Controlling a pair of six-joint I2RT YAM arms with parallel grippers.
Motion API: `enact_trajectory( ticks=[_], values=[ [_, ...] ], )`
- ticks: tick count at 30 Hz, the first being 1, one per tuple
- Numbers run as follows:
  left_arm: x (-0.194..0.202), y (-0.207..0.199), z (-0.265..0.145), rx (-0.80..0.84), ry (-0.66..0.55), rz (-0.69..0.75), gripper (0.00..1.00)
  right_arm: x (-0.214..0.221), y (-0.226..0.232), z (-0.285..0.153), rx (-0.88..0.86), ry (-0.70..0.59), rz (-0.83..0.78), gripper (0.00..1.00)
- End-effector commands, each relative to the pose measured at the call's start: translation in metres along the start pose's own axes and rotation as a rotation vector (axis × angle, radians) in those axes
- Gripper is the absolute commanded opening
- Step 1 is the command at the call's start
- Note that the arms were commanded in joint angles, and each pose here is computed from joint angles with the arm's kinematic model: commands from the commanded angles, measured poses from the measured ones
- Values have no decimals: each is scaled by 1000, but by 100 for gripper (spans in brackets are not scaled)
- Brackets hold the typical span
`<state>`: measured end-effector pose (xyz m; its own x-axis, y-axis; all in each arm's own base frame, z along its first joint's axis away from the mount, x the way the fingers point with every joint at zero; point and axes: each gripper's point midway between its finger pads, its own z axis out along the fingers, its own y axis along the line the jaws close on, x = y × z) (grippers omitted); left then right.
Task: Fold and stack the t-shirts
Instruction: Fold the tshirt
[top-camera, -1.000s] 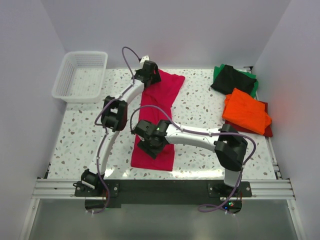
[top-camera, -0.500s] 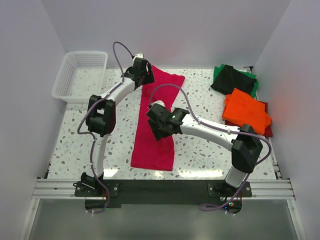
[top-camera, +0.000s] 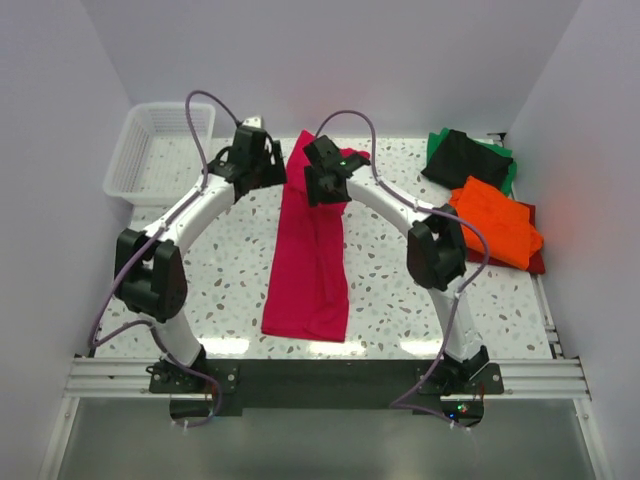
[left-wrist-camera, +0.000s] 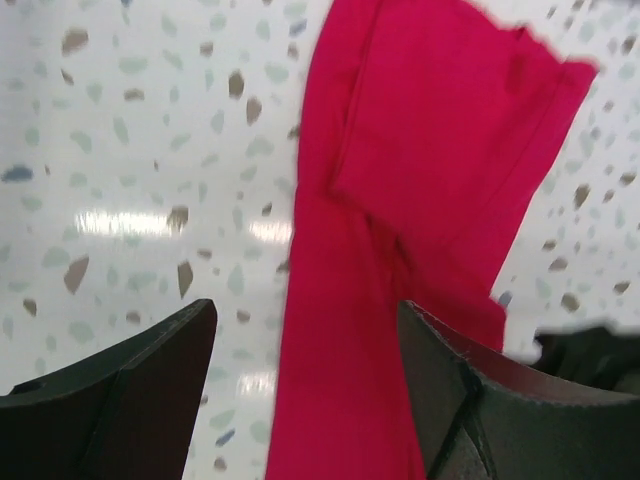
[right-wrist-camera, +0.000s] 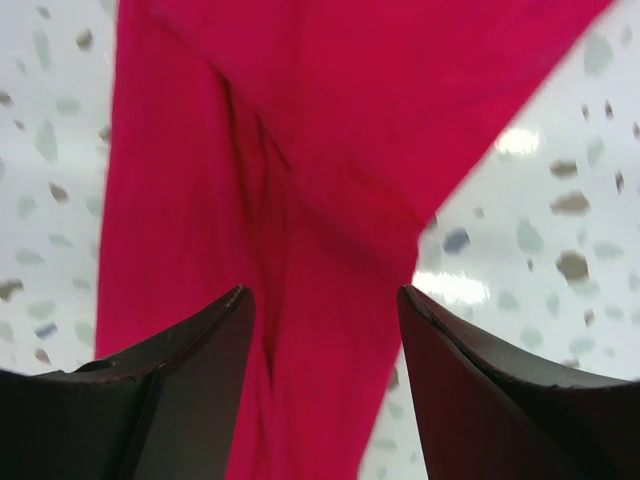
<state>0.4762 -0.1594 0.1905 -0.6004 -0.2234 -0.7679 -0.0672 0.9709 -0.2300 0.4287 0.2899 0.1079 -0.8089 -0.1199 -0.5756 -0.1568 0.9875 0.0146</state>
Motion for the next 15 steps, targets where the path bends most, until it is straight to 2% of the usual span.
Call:
enact_trajectory(
  ticks=[1, 2, 5, 15],
  values=[
    [58, 7, -32, 58, 155, 20, 77, -45, -10, 25, -7, -40, 19, 63],
    [80, 11, -35, 62, 199, 35, 77, -65, -12, 23, -16, -80, 41, 63],
    [104, 13, -54, 91, 234, 73, 77, -71, -19, 43, -11, -81, 57, 64],
    [149, 8, -86, 195, 328, 174, 76, -72, -31, 91, 19, -123, 44, 65]
  ],
)
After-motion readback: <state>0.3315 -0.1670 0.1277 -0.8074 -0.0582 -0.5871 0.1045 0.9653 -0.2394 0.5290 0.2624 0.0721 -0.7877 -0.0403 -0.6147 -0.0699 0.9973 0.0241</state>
